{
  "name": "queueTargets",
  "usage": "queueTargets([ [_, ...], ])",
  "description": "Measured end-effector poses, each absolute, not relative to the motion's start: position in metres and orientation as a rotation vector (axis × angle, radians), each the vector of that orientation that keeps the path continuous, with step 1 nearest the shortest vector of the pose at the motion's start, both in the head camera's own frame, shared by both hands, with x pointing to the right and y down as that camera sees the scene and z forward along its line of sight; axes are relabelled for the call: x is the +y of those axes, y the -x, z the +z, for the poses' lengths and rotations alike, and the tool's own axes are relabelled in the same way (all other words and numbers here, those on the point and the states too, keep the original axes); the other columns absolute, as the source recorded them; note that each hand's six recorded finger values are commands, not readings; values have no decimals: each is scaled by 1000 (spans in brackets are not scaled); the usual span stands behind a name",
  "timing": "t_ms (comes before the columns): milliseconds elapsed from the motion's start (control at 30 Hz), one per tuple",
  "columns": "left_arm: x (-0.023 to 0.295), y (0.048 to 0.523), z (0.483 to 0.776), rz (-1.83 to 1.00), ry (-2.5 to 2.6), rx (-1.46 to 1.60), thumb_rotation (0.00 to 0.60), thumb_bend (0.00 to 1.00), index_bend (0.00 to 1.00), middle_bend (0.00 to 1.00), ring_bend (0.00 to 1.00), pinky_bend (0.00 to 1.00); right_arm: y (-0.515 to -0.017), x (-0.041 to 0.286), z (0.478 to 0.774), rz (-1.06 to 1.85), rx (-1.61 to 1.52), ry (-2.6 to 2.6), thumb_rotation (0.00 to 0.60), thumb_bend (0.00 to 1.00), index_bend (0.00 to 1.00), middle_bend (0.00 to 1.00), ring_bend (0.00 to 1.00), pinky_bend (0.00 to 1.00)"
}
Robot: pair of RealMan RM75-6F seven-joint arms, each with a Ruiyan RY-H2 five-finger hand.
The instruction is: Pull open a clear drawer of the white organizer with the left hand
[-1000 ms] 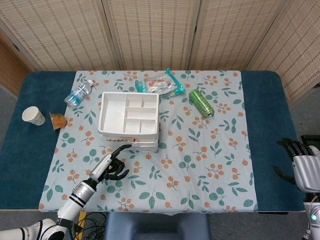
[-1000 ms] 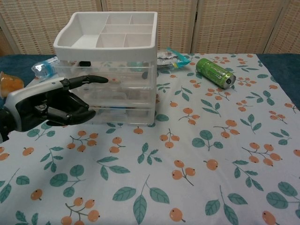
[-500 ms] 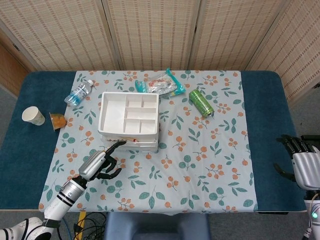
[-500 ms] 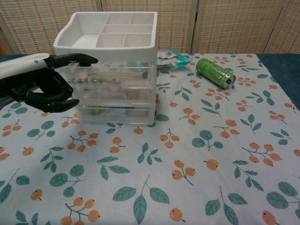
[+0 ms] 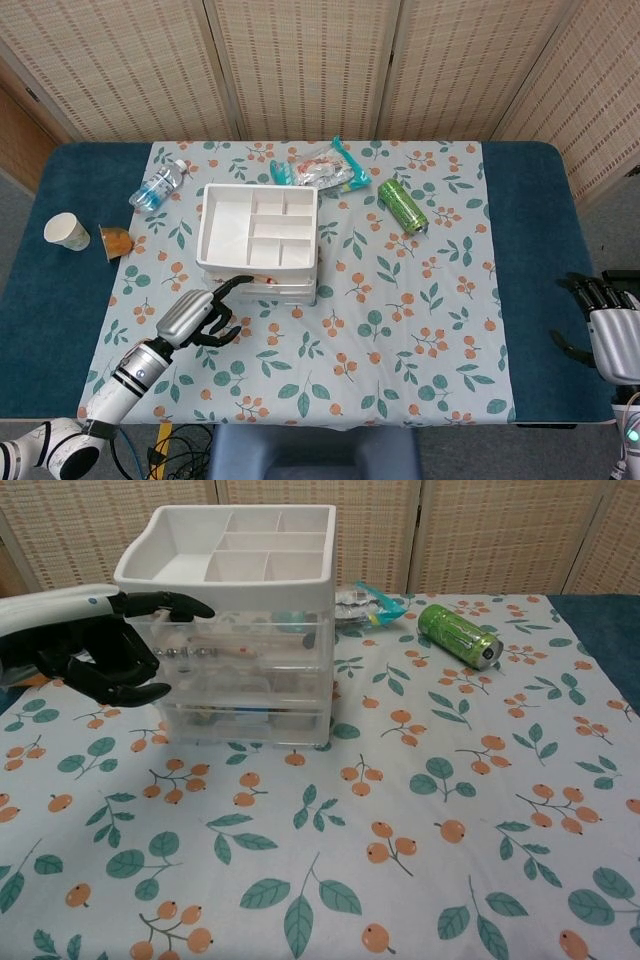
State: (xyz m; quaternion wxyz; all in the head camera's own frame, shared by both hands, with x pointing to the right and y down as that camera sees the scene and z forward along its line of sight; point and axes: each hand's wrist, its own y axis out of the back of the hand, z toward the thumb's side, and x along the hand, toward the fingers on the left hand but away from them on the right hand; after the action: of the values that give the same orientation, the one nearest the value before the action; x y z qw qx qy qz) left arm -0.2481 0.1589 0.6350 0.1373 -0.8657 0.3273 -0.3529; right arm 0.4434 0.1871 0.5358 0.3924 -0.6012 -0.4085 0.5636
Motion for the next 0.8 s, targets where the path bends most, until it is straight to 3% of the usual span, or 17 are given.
queueTargets([
  [800,144,240,632,-1048,2531,856,600,382,245,884,1000,1000,-452,192,540,1452,-1065,1528,600,244,219,187,222,215],
])
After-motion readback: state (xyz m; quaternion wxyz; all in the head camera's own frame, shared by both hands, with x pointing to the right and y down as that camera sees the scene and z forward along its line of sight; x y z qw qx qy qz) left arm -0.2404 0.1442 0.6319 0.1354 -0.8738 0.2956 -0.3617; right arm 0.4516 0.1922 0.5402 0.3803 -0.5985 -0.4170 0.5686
